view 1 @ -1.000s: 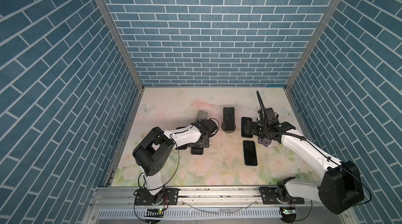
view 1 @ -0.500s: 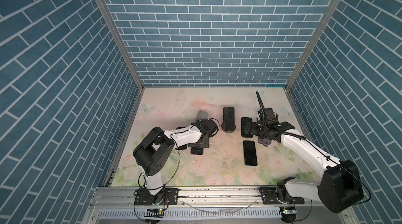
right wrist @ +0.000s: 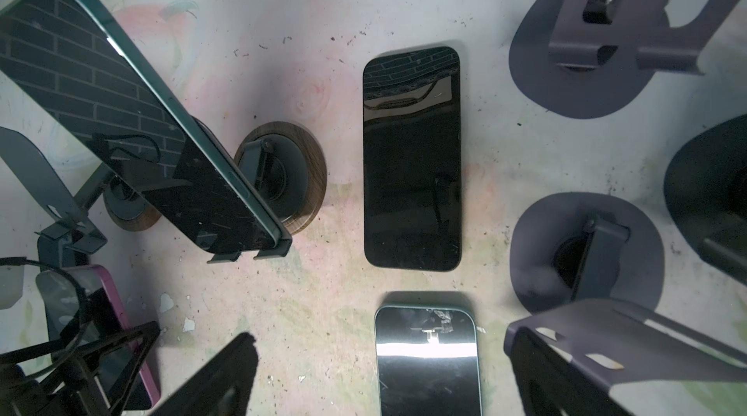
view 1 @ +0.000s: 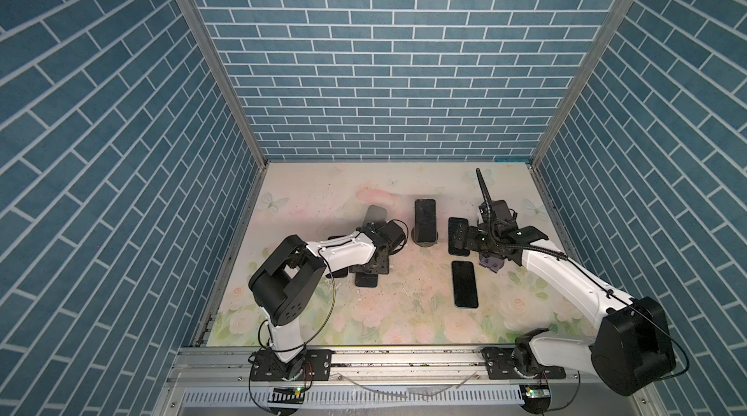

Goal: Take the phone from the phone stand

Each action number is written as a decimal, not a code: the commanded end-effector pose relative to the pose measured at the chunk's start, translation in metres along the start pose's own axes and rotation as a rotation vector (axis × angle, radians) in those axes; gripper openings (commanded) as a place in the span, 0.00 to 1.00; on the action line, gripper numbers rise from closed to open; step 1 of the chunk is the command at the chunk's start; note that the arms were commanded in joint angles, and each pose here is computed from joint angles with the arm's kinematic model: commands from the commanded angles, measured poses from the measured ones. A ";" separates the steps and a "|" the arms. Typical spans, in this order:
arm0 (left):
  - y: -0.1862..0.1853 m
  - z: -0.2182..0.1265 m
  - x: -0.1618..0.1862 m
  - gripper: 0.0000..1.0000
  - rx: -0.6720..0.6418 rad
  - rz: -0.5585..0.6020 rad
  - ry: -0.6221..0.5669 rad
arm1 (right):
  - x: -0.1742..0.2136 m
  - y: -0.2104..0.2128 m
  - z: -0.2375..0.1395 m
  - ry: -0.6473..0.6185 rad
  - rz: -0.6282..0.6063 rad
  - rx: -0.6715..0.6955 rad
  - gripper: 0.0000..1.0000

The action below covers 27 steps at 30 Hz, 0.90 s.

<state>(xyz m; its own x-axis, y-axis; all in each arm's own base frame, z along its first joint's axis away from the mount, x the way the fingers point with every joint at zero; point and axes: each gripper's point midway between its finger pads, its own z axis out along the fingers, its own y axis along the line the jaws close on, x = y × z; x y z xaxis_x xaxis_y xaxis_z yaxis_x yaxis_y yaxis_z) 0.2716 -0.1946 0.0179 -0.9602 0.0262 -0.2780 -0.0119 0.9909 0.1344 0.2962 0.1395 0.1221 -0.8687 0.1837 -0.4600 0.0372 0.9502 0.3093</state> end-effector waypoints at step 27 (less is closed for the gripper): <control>0.021 0.027 0.037 0.81 -0.056 0.059 0.078 | 0.009 -0.001 0.001 0.013 -0.002 -0.005 0.98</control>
<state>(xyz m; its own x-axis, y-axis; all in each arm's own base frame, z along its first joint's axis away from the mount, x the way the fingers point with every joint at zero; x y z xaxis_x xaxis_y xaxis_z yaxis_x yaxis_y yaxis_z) 0.2705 -0.1928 0.0185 -0.9499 0.0304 -0.3111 -0.0082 0.9925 0.1220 0.2937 0.1384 0.1168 -0.8725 0.1816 -0.4537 0.0391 0.9513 0.3056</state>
